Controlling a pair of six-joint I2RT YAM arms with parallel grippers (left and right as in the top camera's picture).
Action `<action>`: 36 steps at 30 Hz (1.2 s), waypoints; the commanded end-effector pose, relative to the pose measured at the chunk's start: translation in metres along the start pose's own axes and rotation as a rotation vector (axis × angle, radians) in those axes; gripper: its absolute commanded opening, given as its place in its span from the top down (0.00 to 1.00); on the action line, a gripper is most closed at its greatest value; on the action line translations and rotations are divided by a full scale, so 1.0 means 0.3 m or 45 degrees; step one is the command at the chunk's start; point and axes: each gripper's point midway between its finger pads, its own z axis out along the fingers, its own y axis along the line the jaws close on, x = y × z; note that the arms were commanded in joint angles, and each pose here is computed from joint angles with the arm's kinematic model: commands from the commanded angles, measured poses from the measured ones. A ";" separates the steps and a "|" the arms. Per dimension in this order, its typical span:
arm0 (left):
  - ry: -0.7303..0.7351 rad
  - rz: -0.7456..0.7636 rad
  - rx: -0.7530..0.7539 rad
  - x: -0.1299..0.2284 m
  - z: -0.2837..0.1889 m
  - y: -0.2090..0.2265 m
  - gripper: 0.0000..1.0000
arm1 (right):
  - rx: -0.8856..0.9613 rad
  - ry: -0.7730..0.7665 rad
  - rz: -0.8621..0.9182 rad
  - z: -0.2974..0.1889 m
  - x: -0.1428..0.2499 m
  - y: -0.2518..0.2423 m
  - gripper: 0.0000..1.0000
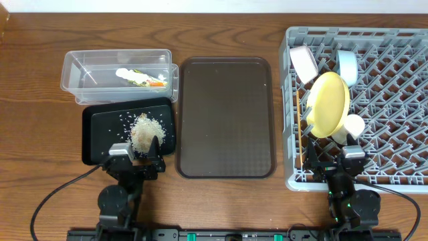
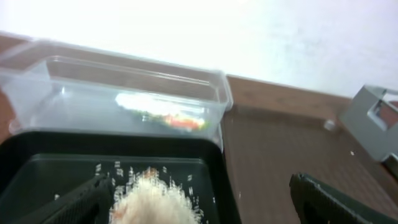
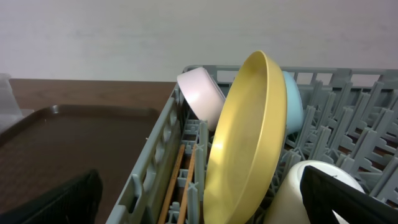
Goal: Sort waste into correct bins and load items into the dishwasher rack
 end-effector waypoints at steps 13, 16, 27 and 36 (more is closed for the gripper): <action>0.024 0.181 -0.025 0.067 0.016 0.026 0.07 | -0.018 -0.002 -0.017 -0.001 0.001 0.013 0.01; 0.024 0.181 -0.025 0.067 0.016 0.026 0.07 | -0.018 0.000 -0.017 0.000 0.002 0.013 0.01; 0.024 0.181 -0.025 0.067 0.016 0.026 0.07 | -0.018 0.000 -0.017 0.000 0.002 0.013 0.01; 0.024 0.181 -0.025 0.067 0.016 0.026 0.07 | -0.018 0.000 -0.017 0.000 0.002 0.013 0.01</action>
